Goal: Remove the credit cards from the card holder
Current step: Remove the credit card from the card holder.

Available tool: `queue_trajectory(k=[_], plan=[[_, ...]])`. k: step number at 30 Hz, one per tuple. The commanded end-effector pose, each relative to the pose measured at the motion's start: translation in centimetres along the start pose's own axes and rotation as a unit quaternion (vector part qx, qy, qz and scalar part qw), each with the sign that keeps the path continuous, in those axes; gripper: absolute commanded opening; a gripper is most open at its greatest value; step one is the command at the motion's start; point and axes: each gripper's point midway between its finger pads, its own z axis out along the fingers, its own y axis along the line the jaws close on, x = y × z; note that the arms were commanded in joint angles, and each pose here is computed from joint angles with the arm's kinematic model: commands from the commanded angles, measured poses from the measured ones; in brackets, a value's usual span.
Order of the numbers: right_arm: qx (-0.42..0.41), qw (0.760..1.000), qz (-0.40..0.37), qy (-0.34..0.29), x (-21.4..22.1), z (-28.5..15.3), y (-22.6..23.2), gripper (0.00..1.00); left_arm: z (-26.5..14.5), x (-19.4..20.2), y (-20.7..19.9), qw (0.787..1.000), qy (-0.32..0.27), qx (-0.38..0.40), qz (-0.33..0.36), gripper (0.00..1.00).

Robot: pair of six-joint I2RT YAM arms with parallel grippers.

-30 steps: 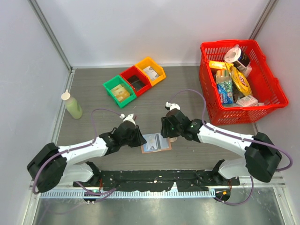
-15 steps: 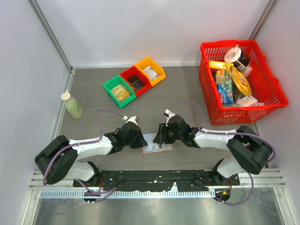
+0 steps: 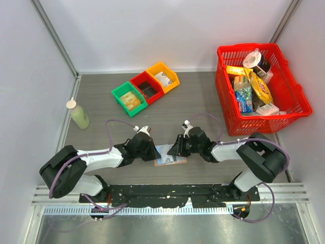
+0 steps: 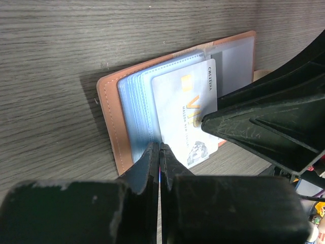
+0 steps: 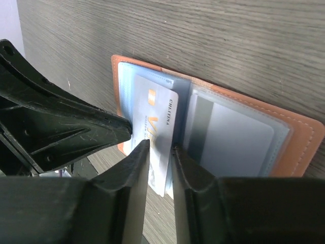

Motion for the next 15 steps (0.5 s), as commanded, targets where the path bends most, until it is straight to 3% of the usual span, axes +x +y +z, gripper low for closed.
queue_trajectory(k=[1,5,11,15], plan=[[-0.045,0.999,0.016,-0.010,-0.2,-0.3,0.7,0.24,0.3,0.8,2.0,0.999,0.010,-0.033,0.000,0.02],[-0.081,0.996,0.028,-0.025,-0.9,-1.4,0.7,0.21,0.4,0.8,2.2,0.999,0.011,-0.036,-0.003,0.00],[-0.114,0.993,0.018,-0.021,-1.0,-2.1,1.2,0.09,0.4,0.9,2.1,0.999,0.012,-0.034,-0.004,0.00],[-0.118,0.993,0.017,-0.016,-1.0,-1.7,1.2,0.14,0.3,0.8,1.9,0.999,0.012,-0.032,-0.004,0.00]])
